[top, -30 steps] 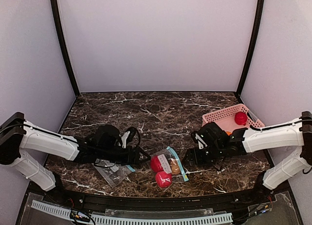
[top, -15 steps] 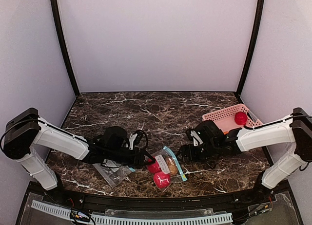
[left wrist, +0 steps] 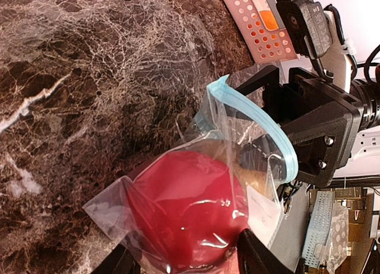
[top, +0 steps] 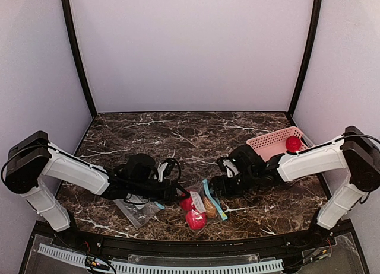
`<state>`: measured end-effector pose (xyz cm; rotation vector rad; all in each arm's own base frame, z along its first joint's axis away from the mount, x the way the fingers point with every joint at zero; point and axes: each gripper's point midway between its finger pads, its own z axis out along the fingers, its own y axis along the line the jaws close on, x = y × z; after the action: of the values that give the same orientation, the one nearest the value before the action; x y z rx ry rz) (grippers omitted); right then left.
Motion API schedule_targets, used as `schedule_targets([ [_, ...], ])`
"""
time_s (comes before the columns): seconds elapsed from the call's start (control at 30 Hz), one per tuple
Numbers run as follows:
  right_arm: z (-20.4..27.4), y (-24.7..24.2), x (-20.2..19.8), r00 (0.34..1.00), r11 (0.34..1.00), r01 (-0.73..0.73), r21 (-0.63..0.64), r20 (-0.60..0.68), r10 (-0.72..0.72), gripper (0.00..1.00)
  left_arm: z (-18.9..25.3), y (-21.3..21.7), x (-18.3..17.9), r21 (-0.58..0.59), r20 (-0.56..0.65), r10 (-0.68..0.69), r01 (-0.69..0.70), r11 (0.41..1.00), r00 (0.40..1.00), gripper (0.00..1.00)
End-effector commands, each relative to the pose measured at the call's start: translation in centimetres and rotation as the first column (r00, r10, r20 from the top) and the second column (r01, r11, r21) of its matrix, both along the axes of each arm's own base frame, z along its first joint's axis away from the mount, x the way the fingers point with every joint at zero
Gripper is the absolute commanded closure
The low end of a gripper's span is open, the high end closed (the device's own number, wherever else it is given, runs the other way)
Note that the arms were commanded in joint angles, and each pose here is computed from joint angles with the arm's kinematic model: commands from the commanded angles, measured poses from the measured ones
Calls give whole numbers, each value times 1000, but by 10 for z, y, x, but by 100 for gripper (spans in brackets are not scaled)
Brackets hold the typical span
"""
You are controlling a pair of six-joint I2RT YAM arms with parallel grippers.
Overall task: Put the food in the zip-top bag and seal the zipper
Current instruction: Pick up the fake vegetable from the zipper food storage bag.
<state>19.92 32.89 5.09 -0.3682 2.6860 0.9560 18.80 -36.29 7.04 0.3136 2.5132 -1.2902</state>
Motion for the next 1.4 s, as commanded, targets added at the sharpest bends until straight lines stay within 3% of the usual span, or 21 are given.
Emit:
schedule_targets([
  [0.0, -8, 6, -11, 998, 996, -55, -69, -12, 54, 16, 1, -4, 0, -2, 2, -9, 9, 1000, 1000, 46],
  [0.33, -27, -9, -25, 1000, 965, -18, -260, -19, 14, 28, 0, -2, 2, 14, 20, -1, 1, 1000, 1000, 73],
  [0.57, -26, -29, -29, 999, 925, 37, -379, 26, -29, 54, -6, 4, 4, 40, 29, 14, -15, 999, 999, 94],
  [0.67, -21, -44, -29, 997, 909, 78, -410, 48, -64, 57, -9, 7, 6, 57, 37, 27, -29, 998, 999, 99],
  [0.93, 3, -83, -33, 984, 884, 173, -434, 104, -142, 53, -10, 9, 7, 63, 54, 26, -30, 998, 998, 99],
  [1.07, 31, -58, -40, 988, 971, 52, -233, 156, -16, 40, -4, 1, 5, 48, 92, -34, 29, 998, 995, 99],
  [1.17, 46, -44, -47, 980, 994, -60, -96, 184, 77, 33, -1, -3, 4, 49, 120, -85, 79, 996, 989, 99],
  [1.37, 32, -42, -43, 980, 989, -132, -64, 143, 140, 35, 0, -8, 11, 76, 155, -136, 126, 989, 978, 99],
])
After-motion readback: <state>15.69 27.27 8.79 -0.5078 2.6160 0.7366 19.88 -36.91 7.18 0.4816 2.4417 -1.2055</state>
